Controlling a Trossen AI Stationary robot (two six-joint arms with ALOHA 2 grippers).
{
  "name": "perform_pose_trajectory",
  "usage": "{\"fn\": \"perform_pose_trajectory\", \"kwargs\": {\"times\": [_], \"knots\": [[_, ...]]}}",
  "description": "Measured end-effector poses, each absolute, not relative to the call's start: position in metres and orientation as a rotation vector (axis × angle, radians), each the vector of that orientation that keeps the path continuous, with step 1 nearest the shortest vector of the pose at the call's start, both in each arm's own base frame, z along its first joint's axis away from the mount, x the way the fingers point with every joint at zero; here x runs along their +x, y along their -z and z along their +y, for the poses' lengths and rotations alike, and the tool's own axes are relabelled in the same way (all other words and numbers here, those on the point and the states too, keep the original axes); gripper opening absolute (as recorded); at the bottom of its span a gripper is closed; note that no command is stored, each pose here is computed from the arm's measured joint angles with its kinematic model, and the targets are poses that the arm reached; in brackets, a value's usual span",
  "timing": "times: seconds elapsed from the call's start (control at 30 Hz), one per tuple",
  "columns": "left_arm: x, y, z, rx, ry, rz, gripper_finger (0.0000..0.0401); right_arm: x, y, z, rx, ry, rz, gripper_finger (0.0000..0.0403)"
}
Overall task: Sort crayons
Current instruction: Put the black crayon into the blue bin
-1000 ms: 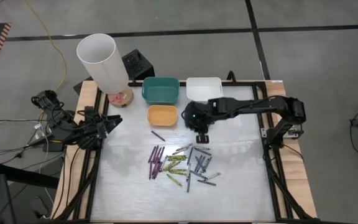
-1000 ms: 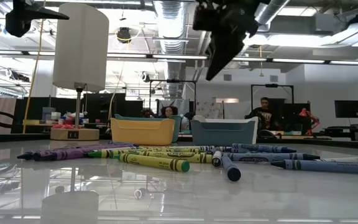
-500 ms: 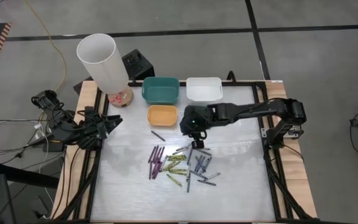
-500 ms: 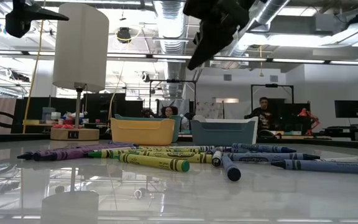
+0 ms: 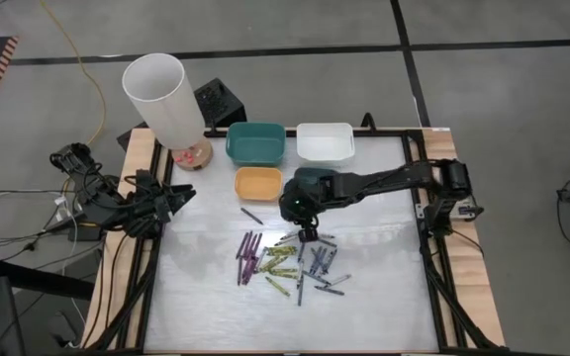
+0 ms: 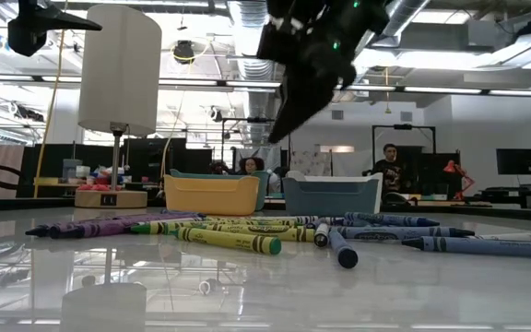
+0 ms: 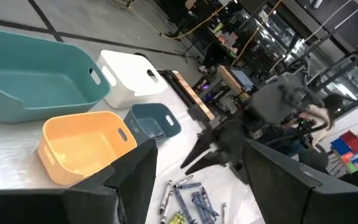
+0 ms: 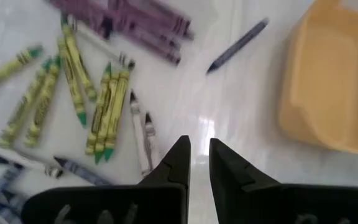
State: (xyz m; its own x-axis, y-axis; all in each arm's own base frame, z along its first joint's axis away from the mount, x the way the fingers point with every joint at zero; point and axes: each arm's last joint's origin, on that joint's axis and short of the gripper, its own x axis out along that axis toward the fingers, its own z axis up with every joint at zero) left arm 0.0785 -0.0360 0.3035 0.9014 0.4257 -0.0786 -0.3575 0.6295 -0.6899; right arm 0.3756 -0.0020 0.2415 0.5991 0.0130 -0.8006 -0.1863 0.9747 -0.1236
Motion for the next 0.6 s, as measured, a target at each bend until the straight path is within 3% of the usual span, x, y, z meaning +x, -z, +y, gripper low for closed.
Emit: {"fn": "perform_pose_trajectory", "kwargs": {"times": [0.37, 0.6], "knots": [[0.079, -0.302, -0.036, -0.78, -0.434, -0.078, 0.0226, 0.387, -0.207, 0.009, -0.27, -0.194, 1.015, 0.0056], [0.079, -0.302, -0.037, -0.782, -0.424, -0.072, 0.0226, 0.388, -0.202, 0.011, -0.286, -0.21, 1.031, 0.0093]]}}
